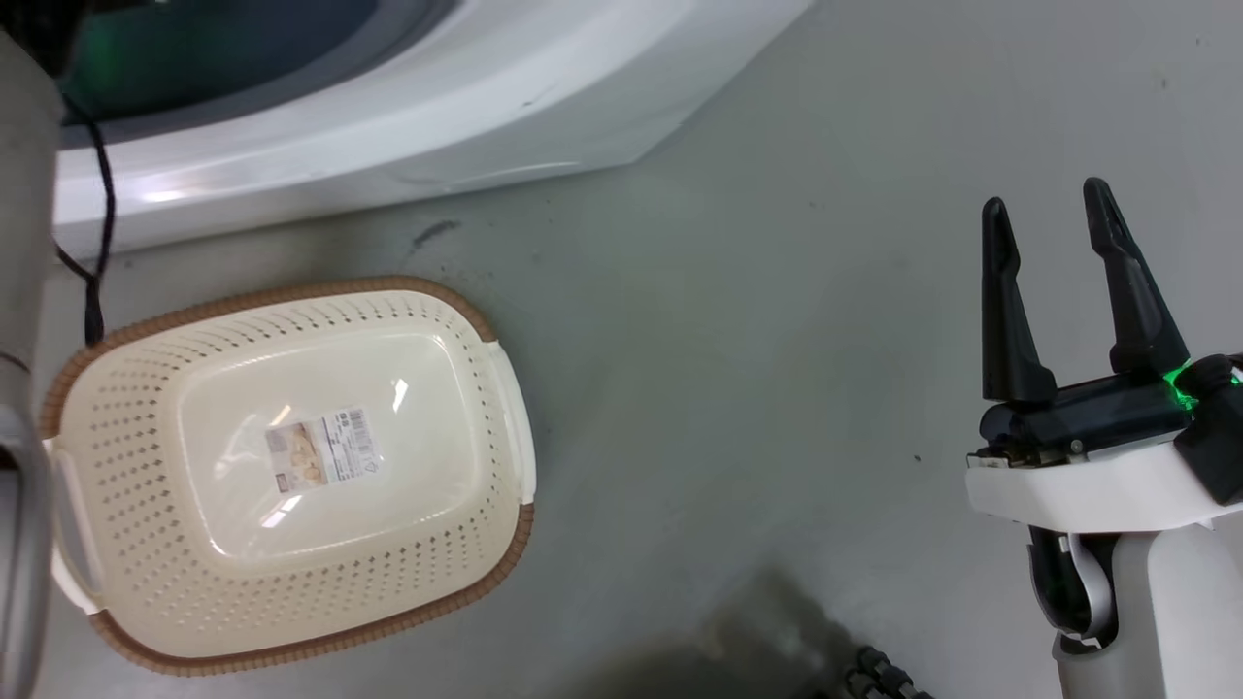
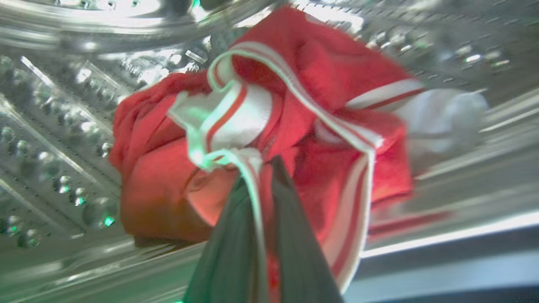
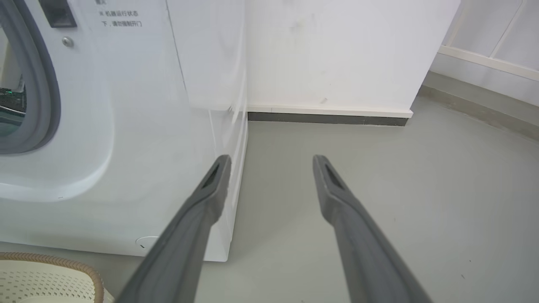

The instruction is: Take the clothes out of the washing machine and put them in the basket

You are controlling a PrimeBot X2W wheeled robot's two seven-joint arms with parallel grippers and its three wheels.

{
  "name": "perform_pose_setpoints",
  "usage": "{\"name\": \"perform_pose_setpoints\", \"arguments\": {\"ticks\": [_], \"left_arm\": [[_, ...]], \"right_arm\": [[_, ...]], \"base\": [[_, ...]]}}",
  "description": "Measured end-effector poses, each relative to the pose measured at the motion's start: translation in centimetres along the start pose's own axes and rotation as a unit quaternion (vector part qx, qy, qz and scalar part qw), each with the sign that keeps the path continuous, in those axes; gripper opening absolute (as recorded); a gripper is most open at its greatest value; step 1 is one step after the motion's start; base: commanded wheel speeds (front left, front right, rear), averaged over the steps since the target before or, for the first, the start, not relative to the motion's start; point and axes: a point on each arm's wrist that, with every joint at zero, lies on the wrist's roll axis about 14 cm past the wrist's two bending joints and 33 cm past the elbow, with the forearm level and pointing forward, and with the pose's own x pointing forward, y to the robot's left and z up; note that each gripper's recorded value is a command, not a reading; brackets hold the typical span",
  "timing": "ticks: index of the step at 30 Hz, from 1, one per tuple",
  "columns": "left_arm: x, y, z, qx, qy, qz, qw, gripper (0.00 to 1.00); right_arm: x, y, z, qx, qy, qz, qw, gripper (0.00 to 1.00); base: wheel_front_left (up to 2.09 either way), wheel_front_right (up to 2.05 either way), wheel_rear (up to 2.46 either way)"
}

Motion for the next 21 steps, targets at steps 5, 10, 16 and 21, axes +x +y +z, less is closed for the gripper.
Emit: {"name": "perform_pose_setpoints", "arguments": {"ticks": [5, 10, 16, 21], "left_arm": [[-2.7, -1.3, 0.9, 0.010, -0.043, -0.012, 0.999, 0.00], [-5.7, -2.1, 1.1, 0.014, -0.082, -0.021, 0.996, 0.00], [-9.9, -2.5, 1.5, 0.019, -0.132, -0.023, 0.991, 0.00], [-13.7, -2.4, 2.0, 0.026, -0.174, -0.018, 0.984, 0.00]], "right_arm": [[-0.3, 0.8, 1.6, -0.003, -0.020, 0.012, 1.000, 1.00], [-0.6, 1.7, 3.0, 0.000, -0.037, 0.023, 0.999, 1.00], [-1.9, 2.8, 4.5, 0.003, -0.051, 0.037, 0.998, 1.00], [-3.1, 3.5, 5.8, 0.004, -0.066, 0.047, 0.997, 1.00]], "base": [[0.00, 0.00, 0.00], [0.00, 0.00, 0.00], [0.00, 0.00, 0.00], [0.00, 0.00, 0.00]]}}
